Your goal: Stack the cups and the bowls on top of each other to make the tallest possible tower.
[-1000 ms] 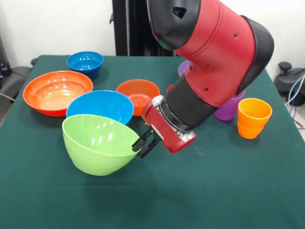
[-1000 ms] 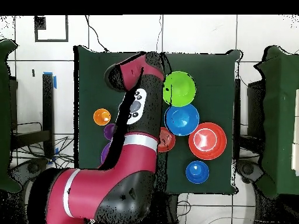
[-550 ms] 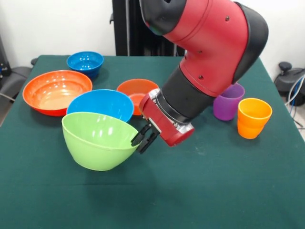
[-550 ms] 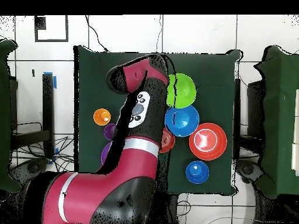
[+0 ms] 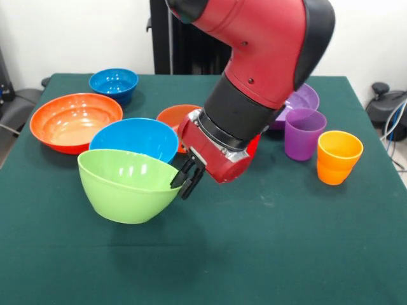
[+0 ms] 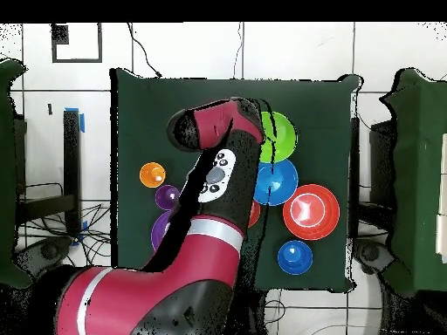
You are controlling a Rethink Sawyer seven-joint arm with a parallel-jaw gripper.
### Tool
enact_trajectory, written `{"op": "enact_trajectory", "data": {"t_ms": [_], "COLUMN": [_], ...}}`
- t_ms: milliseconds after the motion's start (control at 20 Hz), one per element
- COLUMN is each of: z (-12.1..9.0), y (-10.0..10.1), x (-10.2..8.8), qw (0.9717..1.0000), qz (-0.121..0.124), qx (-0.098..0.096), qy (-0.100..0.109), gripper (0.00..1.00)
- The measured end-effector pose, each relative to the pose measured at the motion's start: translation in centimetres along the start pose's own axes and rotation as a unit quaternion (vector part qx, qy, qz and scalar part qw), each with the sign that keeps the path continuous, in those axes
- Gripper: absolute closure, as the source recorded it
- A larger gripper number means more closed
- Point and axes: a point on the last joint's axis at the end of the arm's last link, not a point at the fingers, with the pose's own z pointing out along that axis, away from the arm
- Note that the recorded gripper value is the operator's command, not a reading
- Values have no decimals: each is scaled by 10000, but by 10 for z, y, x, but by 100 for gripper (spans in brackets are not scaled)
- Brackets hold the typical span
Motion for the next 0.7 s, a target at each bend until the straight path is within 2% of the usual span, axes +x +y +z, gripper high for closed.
{"op": "enact_trajectory", "data": {"t_ms": [250, 700], "z": [-3, -6], "y": [-8, -13], "x": [-2, -2], "qw": [9994, 9968], "qz": [292, 709], "qx": [-177, -355], "qy": [-53, -84], "gripper": [100, 100]}}
